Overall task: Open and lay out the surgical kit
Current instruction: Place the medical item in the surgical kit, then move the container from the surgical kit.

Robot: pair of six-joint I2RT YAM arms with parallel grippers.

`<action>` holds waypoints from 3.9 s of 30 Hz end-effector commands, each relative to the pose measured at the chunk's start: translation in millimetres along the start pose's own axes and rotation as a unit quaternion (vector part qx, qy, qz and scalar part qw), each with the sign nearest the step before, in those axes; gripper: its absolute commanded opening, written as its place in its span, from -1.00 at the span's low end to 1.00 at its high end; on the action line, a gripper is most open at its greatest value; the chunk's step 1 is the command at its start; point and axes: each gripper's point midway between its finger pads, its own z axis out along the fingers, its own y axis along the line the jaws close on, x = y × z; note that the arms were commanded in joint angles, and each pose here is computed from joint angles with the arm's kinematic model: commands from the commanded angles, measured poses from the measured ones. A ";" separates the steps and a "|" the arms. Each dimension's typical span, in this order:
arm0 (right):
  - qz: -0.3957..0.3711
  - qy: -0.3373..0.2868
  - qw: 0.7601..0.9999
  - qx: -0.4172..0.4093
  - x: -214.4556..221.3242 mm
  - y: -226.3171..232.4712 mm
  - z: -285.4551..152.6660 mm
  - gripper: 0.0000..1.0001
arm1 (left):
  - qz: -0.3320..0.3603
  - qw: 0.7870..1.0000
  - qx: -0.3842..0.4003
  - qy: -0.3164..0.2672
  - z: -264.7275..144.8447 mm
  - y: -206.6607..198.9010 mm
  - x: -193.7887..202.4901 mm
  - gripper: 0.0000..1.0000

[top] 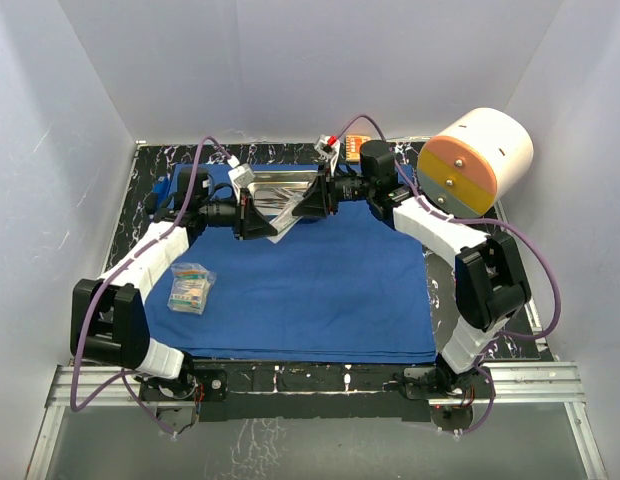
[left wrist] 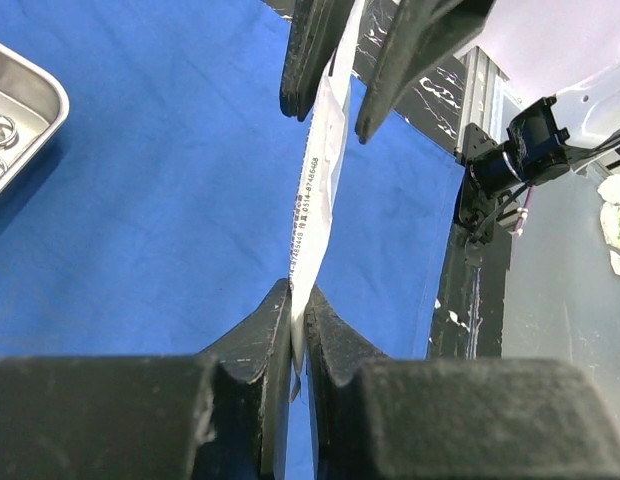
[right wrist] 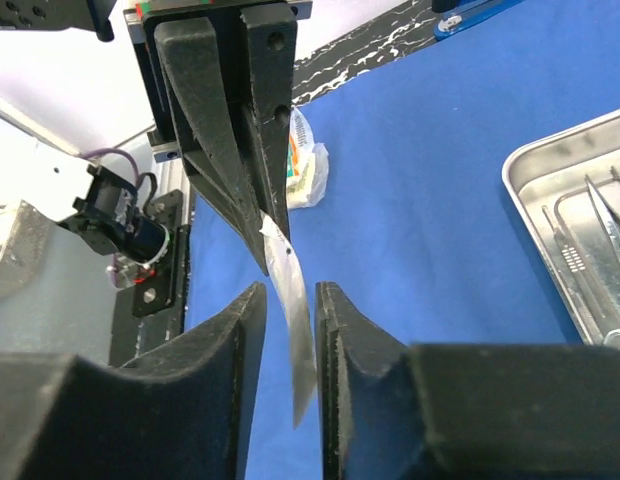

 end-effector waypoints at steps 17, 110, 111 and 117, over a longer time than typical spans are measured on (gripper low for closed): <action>-0.016 0.063 0.998 0.013 39.5 -13.4 29.7 -1.00 | 0.147 0.961 -0.236 0.003 -111.0 23.1 -44.0 0.52; 0.017 0.142 0.847 0.512 58.5 -273.0 -43.5 0.06 | -0.033 0.914 -0.401 -0.059 -109.5 159.8 -59.3 0.86; 0.019 0.144 0.845 0.514 61.3 -274.0 -45.2 0.00 | -0.031 0.914 -0.399 -0.059 -108.5 159.1 -58.9 0.86; 0.036 0.150 0.836 0.527 75.0 -272.5 -61.7 -0.39 | -0.024 0.916 -0.396 -0.056 -105.3 157.3 -57.5 0.86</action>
